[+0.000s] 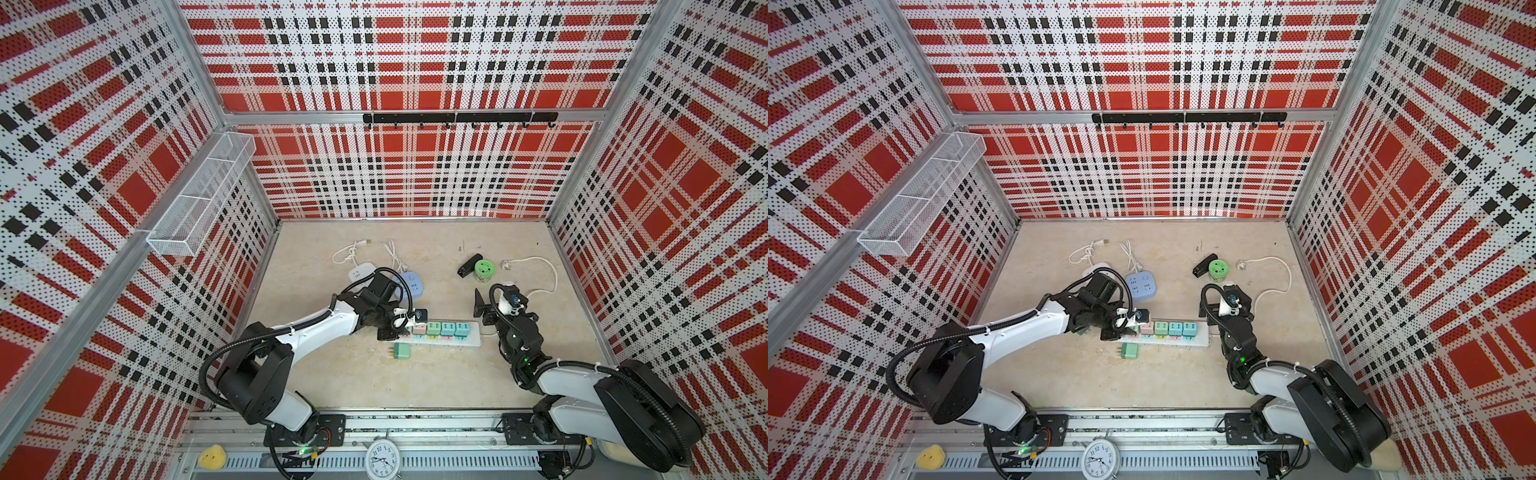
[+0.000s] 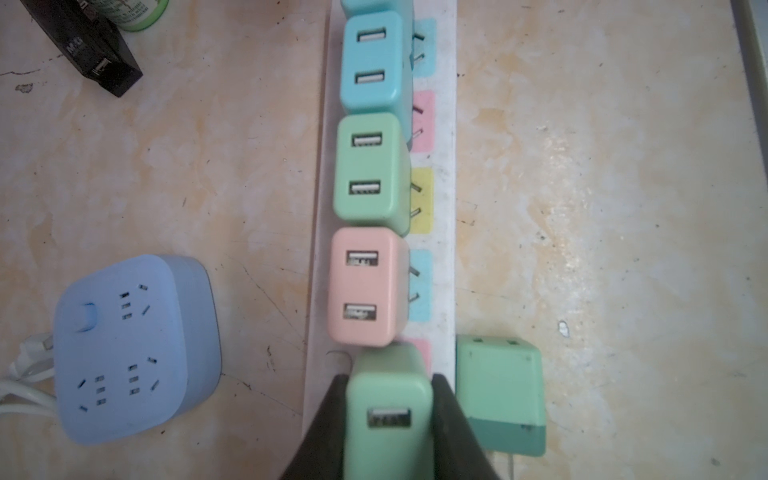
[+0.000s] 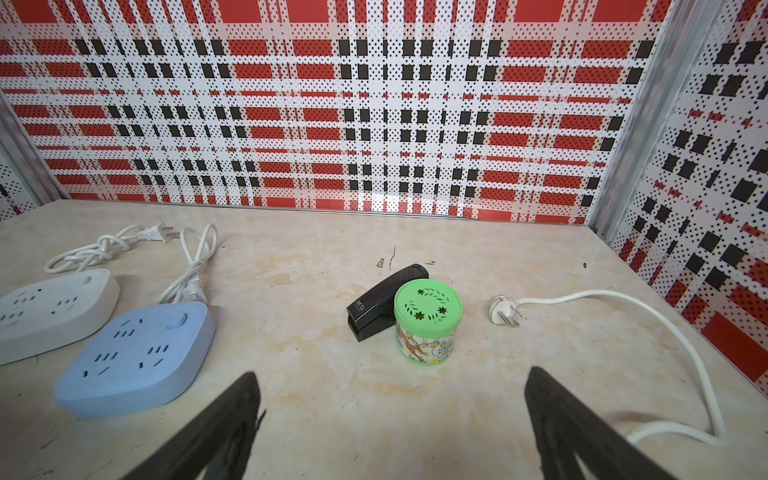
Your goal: Insert the plug
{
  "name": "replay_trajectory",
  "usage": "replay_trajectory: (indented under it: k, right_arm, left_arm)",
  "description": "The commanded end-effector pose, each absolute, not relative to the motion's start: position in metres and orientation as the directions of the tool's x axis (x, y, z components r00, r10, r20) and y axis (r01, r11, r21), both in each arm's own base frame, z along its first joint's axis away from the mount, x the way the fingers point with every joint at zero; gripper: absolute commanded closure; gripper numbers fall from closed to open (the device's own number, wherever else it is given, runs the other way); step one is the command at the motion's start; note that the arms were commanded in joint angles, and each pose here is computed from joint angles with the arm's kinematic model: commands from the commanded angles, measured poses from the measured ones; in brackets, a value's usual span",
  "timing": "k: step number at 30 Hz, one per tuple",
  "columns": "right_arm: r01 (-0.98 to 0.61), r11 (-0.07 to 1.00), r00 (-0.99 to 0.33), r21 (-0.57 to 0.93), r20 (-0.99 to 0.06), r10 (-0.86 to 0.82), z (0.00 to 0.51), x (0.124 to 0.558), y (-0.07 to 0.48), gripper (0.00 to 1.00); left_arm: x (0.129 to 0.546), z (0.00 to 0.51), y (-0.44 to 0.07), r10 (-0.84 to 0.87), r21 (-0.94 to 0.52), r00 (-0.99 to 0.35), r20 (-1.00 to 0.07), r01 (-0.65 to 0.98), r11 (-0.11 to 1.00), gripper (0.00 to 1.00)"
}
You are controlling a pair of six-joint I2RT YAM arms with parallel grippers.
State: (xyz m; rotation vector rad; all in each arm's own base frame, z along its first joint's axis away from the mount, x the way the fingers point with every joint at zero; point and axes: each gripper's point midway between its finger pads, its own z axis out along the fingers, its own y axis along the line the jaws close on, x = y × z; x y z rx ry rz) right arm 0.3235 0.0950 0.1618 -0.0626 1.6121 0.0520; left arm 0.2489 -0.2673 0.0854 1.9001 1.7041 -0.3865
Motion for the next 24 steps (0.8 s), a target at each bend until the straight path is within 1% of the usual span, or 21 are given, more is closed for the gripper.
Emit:
replay_trajectory:
  k: [1,14,19,24]
  right_arm:
    - [-0.061,0.998,0.006,0.023,-1.000,0.024,0.177,0.325,0.093,0.00]
    - [-0.062,0.998,0.005,0.027,-1.000,0.027,0.176,0.325,0.092,0.00]
    - [-0.060,0.998,0.004,0.028,-1.000,0.028,0.176,0.325,0.092,0.00]
    - [-0.063,0.998,0.004,0.028,-1.000,0.028,0.176,0.325,0.092,0.00]
  left_arm:
    - [0.250,0.083,-0.269,0.815,0.207,0.182,-0.550,0.975,-0.078,1.00]
    - [0.254,0.072,-0.264,0.850,0.177,0.142,-0.507,0.983,-0.059,1.00]
    - [0.260,0.065,-0.259,0.864,0.136,0.097,-0.495,0.990,-0.034,1.00]
    - [0.261,0.056,-0.258,0.875,0.101,0.078,-0.478,0.994,-0.033,1.00]
